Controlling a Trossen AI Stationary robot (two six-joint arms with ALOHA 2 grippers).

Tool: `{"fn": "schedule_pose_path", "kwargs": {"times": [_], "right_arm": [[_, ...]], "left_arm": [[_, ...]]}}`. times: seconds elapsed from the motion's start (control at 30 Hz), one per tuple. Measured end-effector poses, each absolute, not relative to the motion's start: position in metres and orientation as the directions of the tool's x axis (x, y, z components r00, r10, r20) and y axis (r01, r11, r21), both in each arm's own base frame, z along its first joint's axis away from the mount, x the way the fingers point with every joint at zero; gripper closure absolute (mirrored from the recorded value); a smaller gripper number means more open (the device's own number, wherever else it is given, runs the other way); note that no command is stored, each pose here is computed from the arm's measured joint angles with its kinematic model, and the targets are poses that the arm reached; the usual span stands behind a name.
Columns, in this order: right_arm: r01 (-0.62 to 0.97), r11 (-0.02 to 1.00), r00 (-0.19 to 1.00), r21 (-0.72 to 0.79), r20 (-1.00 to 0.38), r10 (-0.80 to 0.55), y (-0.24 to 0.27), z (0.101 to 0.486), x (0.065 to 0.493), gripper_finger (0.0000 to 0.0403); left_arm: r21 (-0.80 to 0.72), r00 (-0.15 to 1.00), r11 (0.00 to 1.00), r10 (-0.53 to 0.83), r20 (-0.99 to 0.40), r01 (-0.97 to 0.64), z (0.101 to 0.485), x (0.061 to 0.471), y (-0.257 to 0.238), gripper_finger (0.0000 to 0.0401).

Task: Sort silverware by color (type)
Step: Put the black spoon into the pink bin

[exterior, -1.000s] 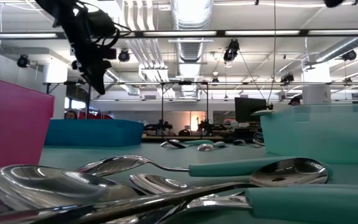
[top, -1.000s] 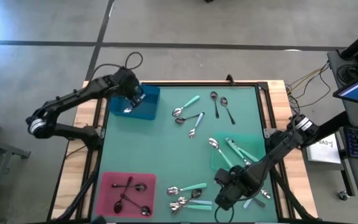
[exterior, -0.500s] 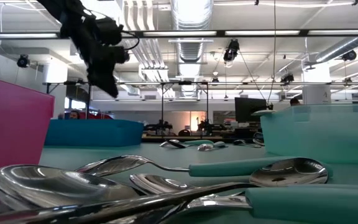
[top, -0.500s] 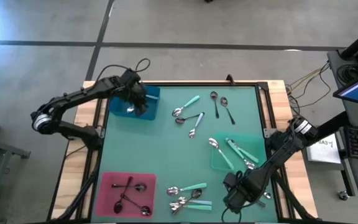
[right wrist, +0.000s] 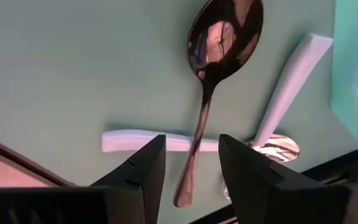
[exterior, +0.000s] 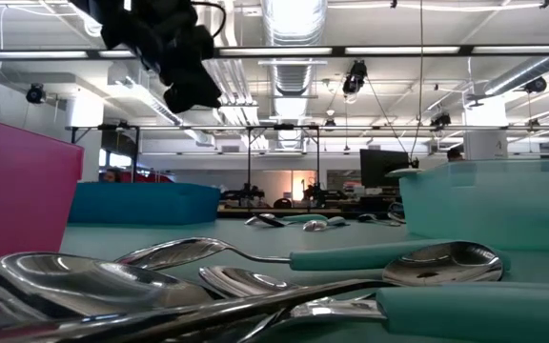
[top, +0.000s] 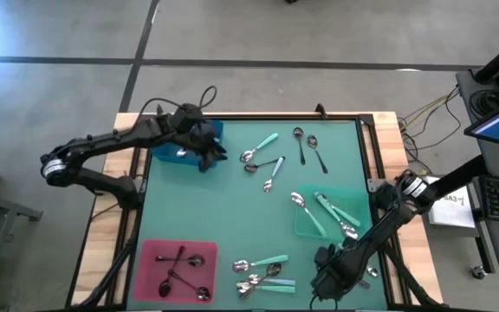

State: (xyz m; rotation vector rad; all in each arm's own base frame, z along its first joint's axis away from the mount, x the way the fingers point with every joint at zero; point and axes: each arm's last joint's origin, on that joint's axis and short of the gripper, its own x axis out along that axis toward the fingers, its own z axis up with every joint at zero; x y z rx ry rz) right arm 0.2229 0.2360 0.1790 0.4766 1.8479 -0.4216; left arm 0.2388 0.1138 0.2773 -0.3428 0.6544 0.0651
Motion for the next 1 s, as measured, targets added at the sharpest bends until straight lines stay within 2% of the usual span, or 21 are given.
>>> {"fn": "schedule_pose_path", "kwargs": {"times": [0.27,0.57,0.73,0.87,1.0], "right_arm": [[0.464,0.880,-0.340,-0.096,-0.937,0.078,0.230,0.160,0.216,0.0264],[0.476,0.879,-0.310,-0.024,-0.940,0.142,0.227,0.138,0.213,0.0264],[0.469,0.883,-0.311,-0.020,-0.940,0.143,0.224,0.133,0.210,0.0268],[0.471,0.881,-0.311,-0.032,-0.941,0.132,0.221,0.129,0.207,0.0299],[0.489,0.871,-0.309,-0.059,-0.945,0.110,0.219,0.126,0.206,0.0370]], "left_arm": [[-0.294,0.828,0.952,-0.100,-0.551,-0.080,0.295,0.250,0.093,0.0286],[-0.247,0.888,0.968,-0.141,-0.438,0.032,0.347,0.261,0.074,0.0286],[-0.195,0.919,0.981,-0.093,-0.383,0.018,0.378,0.261,0.071,0.0286],[-0.149,0.929,0.988,-0.029,-0.368,-0.029,0.397,0.258,0.068,0.0286],[-0.150,0.925,0.989,-0.043,-0.378,-0.015,0.406,0.256,0.063,0.0286]]}}
